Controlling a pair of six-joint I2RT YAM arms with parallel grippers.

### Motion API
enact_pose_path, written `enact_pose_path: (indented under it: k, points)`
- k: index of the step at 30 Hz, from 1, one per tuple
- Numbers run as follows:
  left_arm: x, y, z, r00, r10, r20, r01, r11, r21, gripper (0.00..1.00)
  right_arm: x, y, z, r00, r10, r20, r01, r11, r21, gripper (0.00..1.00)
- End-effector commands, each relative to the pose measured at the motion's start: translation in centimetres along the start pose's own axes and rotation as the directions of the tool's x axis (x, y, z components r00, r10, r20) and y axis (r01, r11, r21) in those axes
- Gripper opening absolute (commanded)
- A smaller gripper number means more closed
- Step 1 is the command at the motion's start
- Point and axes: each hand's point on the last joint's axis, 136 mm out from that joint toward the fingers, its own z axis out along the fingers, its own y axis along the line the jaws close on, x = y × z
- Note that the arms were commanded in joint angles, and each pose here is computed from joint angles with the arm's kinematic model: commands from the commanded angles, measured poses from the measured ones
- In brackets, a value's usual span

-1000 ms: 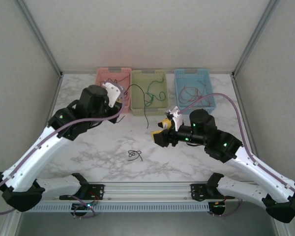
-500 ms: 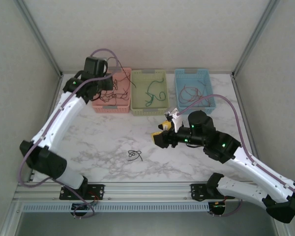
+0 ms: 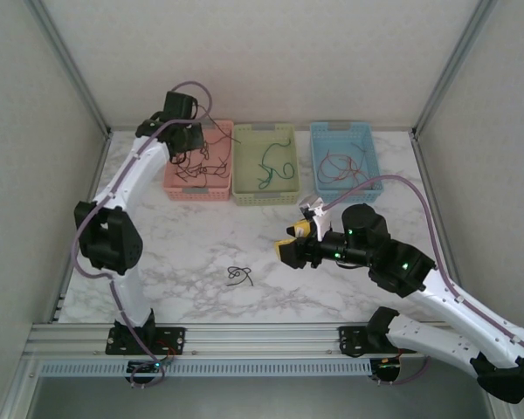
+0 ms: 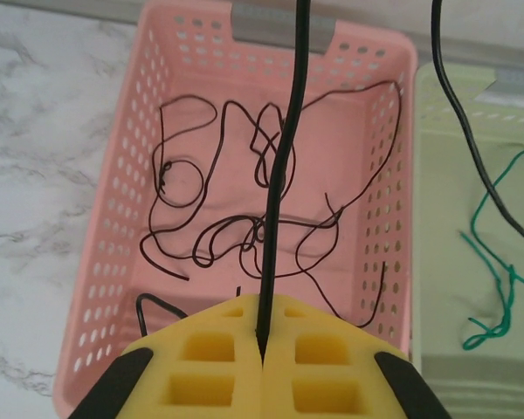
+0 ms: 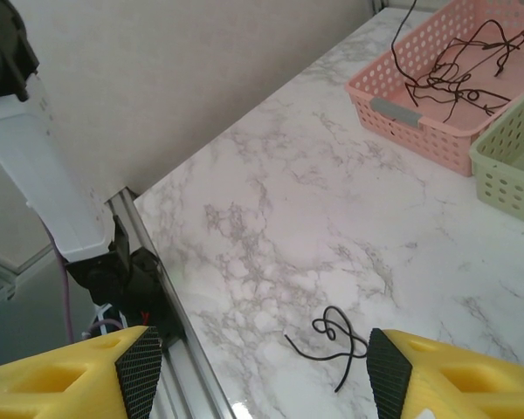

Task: Untangle the cables

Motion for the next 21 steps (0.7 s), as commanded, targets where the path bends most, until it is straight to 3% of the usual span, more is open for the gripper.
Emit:
enact_pose_path:
  k: [1, 21]
  points:
    - [-0.5, 0.0, 1.0, 0.999, -0.039, -0.011, 0.039, 0.999, 0.010, 0.00, -0.3, -0.2, -0.3, 1.000, 0.011, 0.007, -0.011, 1.000, 0.017, 0.66]
    - [2.9, 4.3, 5.2, 0.985, -0.137, -0.107, 0.127, 0.987, -0.099, 0.03, 0.5, -0.6, -0.3, 1.000, 0.025, -0.005, -0.025, 0.999, 0.031, 0.66]
